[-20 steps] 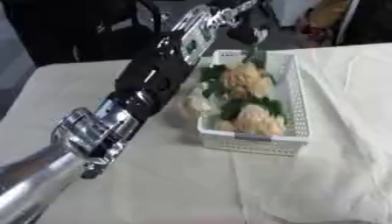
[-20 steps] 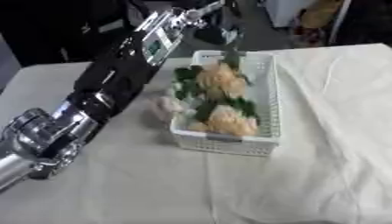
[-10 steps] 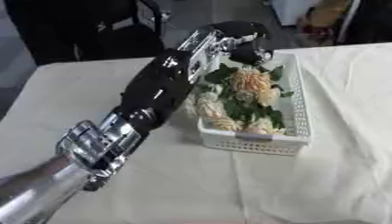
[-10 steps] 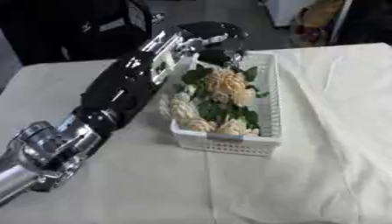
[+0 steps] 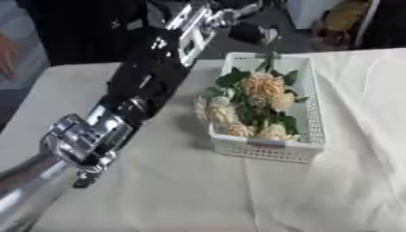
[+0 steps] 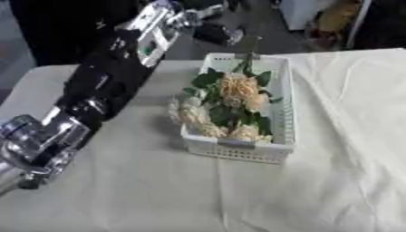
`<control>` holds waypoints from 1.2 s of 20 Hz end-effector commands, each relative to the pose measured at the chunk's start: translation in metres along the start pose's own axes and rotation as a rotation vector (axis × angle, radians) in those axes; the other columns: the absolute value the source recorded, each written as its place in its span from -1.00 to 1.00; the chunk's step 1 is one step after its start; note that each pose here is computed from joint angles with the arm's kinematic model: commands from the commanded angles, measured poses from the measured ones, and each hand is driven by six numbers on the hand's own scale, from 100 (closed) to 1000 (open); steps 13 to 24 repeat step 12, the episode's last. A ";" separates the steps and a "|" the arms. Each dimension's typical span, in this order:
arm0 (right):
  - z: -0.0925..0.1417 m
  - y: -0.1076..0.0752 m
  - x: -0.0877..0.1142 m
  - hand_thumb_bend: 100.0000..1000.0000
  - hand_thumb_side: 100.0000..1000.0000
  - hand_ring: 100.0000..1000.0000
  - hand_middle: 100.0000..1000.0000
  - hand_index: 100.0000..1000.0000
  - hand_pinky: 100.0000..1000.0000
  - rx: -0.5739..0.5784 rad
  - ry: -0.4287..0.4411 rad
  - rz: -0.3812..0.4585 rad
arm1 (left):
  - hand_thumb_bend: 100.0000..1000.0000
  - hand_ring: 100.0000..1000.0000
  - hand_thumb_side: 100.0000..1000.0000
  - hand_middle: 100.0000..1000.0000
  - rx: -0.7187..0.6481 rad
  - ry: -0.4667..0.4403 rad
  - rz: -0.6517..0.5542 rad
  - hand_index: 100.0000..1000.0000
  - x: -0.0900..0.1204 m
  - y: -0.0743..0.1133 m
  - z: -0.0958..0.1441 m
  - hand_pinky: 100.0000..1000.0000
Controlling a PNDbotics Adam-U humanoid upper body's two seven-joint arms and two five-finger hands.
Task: Pick up objects on the table and place them in the box.
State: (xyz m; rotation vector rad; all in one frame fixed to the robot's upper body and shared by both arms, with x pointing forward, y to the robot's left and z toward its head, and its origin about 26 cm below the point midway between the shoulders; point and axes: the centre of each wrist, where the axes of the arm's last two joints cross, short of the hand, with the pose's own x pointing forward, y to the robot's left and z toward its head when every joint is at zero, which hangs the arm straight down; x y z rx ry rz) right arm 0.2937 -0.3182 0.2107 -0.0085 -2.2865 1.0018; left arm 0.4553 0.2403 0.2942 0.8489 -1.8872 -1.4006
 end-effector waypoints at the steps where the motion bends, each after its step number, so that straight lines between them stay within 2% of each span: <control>1: 0.000 -0.008 0.006 -1.00 0.00 0.46 0.55 0.81 0.35 0.007 0.003 0.037 | -0.49 0.62 -0.05 0.80 0.249 -0.035 -0.065 0.84 0.000 0.092 0.042 0.33; 4: 0.004 -0.009 0.006 -1.00 0.00 0.46 0.55 0.81 0.35 0.006 0.022 0.046 | -0.15 0.62 -0.29 0.78 0.486 -0.046 -0.120 0.80 -0.001 0.150 0.100 0.37; 6: 0.006 -0.009 0.006 -1.00 0.00 0.46 0.55 0.81 0.35 0.006 0.031 0.051 | -0.03 0.62 -0.36 0.77 0.610 -0.039 -0.174 0.78 0.000 0.172 0.137 0.39; 7: 0.006 -0.009 0.006 -1.00 -0.01 0.46 0.55 0.81 0.35 0.005 0.034 0.053 | 0.00 0.63 -0.36 0.79 0.665 -0.034 -0.191 0.79 0.000 0.177 0.153 0.38; 9: 0.008 -0.010 0.006 -1.00 -0.06 0.46 0.55 0.81 0.35 0.000 0.040 0.056 | 0.05 0.61 -0.38 0.80 0.775 -0.024 -0.168 0.79 -0.007 0.178 0.180 0.36; 11: 0.010 -0.010 0.005 -1.00 -0.01 0.46 0.55 0.81 0.35 -0.004 0.051 0.059 | 0.02 0.61 -0.35 0.80 0.875 -0.001 -0.101 0.80 -0.020 0.161 0.203 0.35; 12: 0.011 -0.011 0.005 -1.00 -0.01 0.46 0.55 0.81 0.35 -0.006 0.056 0.062 | -0.04 0.60 -0.31 0.82 0.919 0.014 -0.058 0.82 -0.026 0.146 0.213 0.32; 24: 0.011 -0.011 0.005 -1.00 -0.01 0.46 0.55 0.81 0.35 -0.006 0.056 0.062 | -0.04 0.60 -0.31 0.82 0.919 0.014 -0.058 0.82 -0.026 0.146 0.213 0.32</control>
